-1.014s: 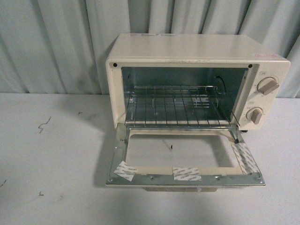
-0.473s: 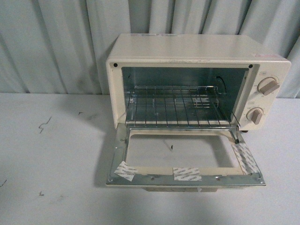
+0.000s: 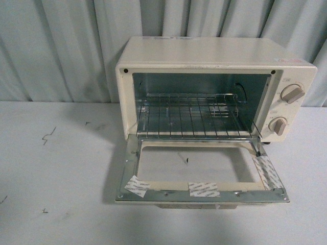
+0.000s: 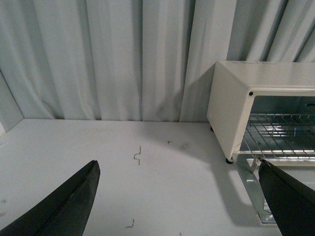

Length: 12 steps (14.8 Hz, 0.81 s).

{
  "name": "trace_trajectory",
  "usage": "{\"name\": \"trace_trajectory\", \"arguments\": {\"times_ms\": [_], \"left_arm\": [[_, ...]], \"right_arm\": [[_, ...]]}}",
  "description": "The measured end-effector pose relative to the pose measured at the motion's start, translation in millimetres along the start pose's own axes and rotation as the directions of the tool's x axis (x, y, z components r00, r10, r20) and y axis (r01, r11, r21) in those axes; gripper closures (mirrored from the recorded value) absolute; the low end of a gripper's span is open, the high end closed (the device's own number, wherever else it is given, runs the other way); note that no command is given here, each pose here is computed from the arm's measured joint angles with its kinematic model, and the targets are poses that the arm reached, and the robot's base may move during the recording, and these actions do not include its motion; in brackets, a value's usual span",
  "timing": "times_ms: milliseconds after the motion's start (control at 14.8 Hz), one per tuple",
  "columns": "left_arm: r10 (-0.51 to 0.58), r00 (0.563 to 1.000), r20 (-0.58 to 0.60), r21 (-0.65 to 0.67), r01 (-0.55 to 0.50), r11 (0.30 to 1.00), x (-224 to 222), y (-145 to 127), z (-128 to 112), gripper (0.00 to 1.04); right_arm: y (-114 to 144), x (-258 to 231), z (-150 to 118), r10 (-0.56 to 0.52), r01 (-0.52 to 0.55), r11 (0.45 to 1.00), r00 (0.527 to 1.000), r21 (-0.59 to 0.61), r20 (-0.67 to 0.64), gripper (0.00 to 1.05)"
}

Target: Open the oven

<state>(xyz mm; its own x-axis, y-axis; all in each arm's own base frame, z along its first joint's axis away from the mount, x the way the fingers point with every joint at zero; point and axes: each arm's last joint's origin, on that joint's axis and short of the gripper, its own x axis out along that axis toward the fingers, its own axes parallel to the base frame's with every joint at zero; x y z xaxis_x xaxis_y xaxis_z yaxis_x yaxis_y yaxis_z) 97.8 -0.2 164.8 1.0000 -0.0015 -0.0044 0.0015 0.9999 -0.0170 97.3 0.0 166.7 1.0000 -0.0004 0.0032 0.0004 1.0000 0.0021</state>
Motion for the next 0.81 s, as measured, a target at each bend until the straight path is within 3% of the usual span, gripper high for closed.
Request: {"name": "trace_trajectory", "arguments": {"times_ms": [811], "left_arm": [[0.000,1.000,0.000,0.000,0.000,1.000,0.0,0.0,0.0,0.07]], "right_arm": [[0.0,0.0,0.0,0.000,0.000,1.000,1.000,0.000,0.000,0.06]]}}
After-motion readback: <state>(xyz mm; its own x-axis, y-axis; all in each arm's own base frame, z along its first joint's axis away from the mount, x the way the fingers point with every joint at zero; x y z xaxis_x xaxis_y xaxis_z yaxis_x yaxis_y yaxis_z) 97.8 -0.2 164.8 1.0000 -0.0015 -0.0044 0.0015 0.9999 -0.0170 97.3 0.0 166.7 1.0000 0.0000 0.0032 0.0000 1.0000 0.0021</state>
